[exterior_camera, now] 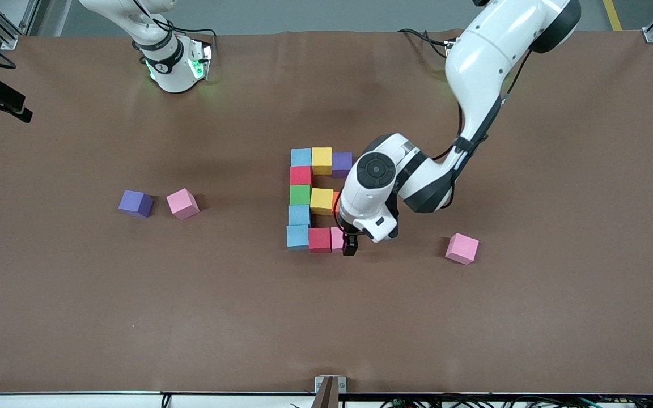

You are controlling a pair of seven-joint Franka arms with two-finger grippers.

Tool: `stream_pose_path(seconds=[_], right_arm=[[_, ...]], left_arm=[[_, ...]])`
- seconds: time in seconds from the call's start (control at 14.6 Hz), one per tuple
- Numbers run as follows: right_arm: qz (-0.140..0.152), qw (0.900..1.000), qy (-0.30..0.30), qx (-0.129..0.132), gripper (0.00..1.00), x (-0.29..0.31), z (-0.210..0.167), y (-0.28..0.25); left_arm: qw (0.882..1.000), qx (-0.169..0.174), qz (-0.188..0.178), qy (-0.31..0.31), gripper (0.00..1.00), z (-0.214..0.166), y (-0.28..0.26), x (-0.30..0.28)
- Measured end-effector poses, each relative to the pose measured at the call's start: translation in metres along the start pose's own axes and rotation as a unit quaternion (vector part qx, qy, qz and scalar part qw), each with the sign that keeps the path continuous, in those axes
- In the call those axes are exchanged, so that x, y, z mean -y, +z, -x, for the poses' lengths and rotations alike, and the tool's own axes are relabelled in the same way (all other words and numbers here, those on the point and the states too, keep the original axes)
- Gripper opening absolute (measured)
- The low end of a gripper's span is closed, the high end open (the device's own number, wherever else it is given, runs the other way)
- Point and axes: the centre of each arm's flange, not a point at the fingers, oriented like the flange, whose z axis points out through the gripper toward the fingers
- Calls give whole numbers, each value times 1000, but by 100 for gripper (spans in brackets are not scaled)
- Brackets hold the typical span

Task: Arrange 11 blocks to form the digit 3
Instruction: 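Open the left gripper and lift it away from the cubes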

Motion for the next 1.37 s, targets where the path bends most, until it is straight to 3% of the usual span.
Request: stream_pose_path(seconds=[0.27,0.48,0.76,1.03,1.37], right_arm=[[1,1000,-1,19,100,0,8,0],[0,1000,-3,16,100,2,18,-9],[0,1000,-3,14,100,2,18,-9],[0,1000,-4,5,100,3,16,-10],[-1,1000,-16,-11,100,15,13,-12]], left_arm=[[992,-18,0,121,100,-63,-74,-19],[971,-25,-19,238,100,-130,-119,-23],[921,-41,-50,385,100,-203,-137,-4],[846,-53,-70,526,100,-267,-164,21],[782,-49,-96,615,100,-350,-219,41]])
